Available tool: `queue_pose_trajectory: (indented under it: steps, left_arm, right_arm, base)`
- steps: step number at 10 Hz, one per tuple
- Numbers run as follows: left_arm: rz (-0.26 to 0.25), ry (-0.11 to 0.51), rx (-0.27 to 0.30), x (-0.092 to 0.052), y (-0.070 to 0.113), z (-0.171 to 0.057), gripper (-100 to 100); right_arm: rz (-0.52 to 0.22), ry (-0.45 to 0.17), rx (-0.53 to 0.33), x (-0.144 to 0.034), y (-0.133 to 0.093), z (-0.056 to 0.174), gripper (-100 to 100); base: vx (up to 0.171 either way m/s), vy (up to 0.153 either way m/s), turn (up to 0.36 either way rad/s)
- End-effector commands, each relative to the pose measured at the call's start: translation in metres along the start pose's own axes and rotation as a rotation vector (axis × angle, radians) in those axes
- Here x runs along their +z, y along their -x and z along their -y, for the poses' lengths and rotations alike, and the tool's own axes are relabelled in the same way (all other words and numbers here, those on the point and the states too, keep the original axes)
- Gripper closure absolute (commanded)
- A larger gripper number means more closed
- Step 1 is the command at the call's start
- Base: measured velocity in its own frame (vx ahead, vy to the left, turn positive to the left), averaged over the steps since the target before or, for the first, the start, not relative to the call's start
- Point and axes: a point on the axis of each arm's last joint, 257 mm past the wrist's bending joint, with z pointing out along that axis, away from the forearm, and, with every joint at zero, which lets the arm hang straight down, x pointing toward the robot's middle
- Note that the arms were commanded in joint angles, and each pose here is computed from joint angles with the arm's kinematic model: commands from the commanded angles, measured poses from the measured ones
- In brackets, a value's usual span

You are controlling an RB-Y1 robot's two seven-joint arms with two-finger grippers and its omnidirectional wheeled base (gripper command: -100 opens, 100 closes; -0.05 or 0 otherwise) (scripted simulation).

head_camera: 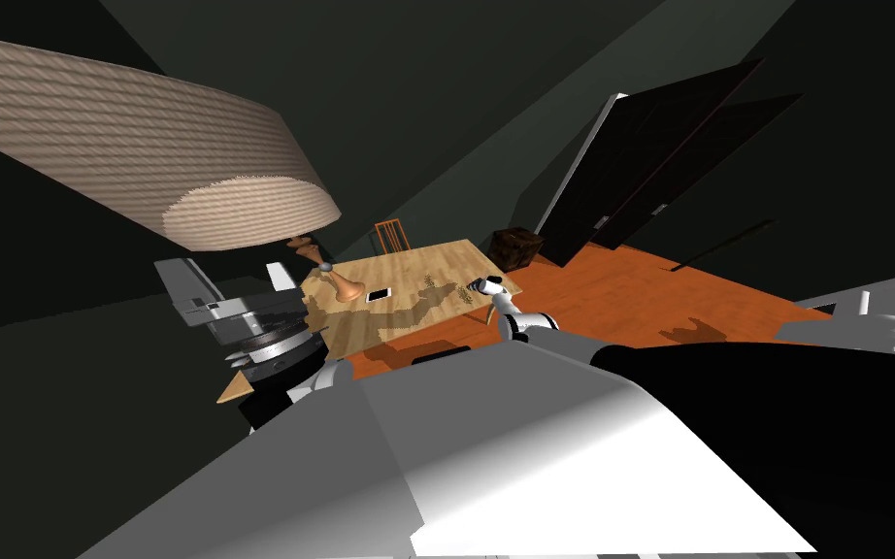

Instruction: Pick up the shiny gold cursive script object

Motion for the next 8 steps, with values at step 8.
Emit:
queue_pose_trajectory:
  steps: [8]
  left_arm:
    - [0.000, 0.000, 0.000, 0.000, 0.000, 0.000, 0]
  right_arm:
    - [0.131, -0.159, 0.200, 0.008, 0.030, 0.058, -100]
  base:
    - [0.000, -0.001, -0.002]
